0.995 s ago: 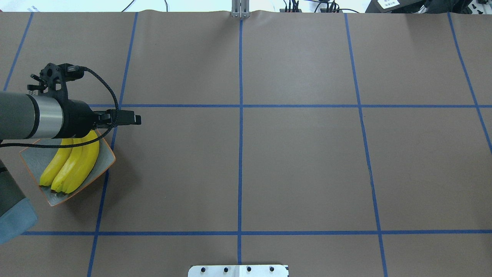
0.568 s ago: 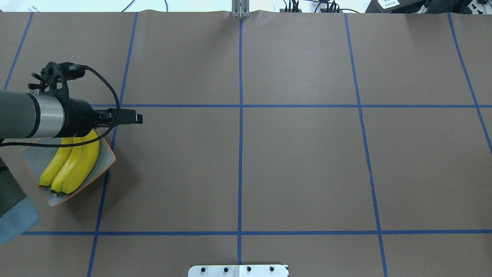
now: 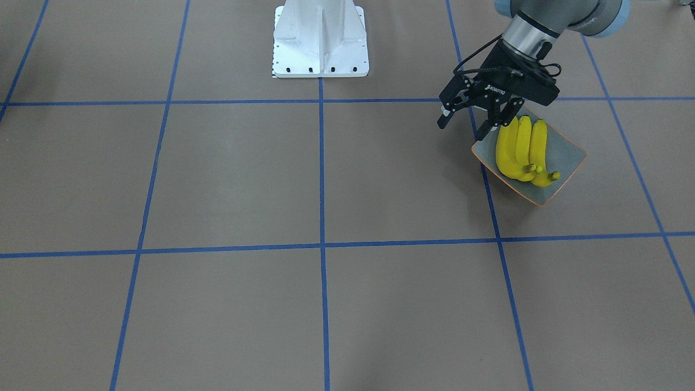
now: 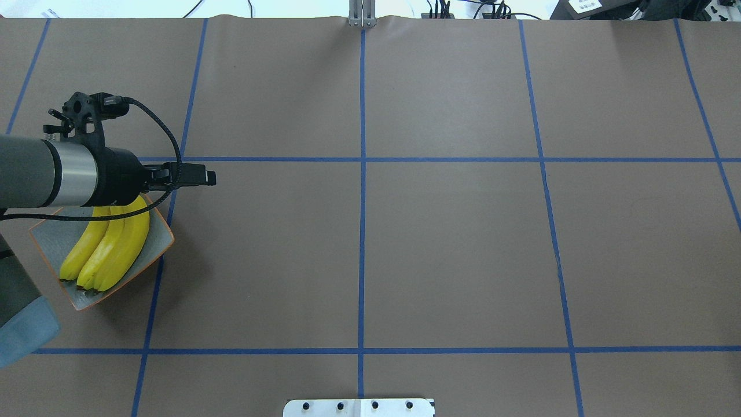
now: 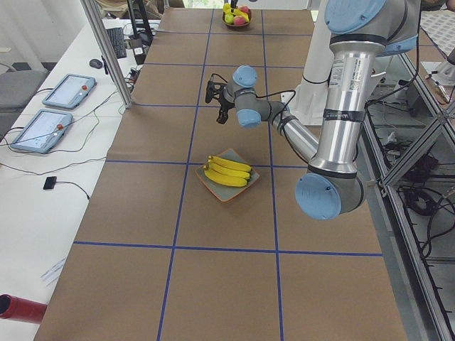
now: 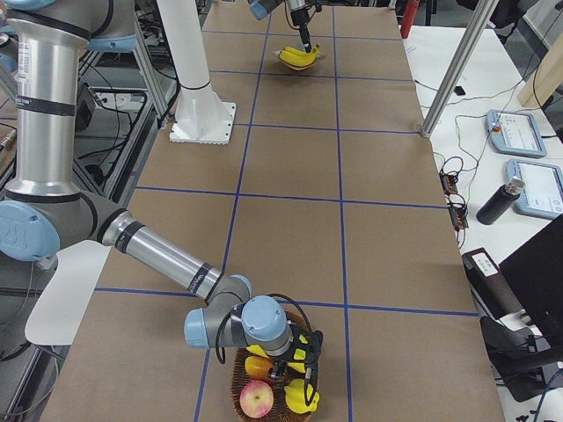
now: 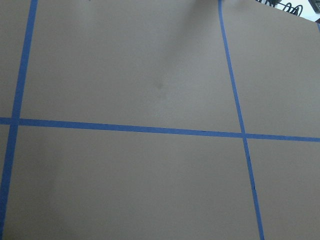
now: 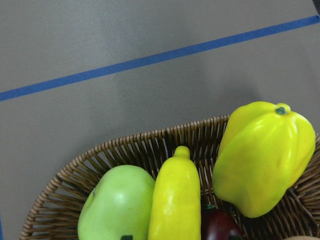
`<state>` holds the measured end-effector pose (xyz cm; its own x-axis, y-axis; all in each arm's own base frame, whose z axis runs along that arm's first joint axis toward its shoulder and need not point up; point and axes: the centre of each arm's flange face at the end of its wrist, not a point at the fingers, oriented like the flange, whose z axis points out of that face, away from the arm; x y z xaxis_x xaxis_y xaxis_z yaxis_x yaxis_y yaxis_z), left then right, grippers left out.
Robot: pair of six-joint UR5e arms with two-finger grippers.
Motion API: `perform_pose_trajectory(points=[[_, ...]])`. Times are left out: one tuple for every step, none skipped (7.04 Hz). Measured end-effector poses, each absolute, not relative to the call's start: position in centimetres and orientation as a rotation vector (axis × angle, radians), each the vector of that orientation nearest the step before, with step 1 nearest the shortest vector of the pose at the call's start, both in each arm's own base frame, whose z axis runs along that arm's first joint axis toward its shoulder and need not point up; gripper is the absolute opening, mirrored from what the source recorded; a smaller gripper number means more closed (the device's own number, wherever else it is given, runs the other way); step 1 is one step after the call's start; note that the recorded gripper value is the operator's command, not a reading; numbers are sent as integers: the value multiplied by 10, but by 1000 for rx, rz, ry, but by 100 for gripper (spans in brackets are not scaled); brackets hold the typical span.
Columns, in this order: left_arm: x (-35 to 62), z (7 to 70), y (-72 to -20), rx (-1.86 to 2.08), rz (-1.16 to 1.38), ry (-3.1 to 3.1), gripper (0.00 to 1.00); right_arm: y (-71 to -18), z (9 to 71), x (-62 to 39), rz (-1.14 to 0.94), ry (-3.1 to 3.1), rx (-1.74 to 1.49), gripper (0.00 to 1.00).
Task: Transfer all bananas from basket to plate
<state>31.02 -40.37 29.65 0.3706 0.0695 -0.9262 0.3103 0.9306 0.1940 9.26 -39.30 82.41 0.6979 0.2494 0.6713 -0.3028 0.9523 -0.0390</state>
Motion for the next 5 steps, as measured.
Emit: perform_pose_trajectory(points=[[310,297,-404,365,-159,1188,100,-394,824,90,301,-736,73,26],[311,296,-404,365,-158,1189,100,-394,825,88,295,-734,71,0],[311,294,-404,367,-157,1192,100,-394,825,87,292,-731,71,0],[312,293,-404,368,-157,1194,100,-395,823,87,290,-729,76,0],[312,292,-404,369,-156,1195,100,-398,818,87,285,-729,88,0]])
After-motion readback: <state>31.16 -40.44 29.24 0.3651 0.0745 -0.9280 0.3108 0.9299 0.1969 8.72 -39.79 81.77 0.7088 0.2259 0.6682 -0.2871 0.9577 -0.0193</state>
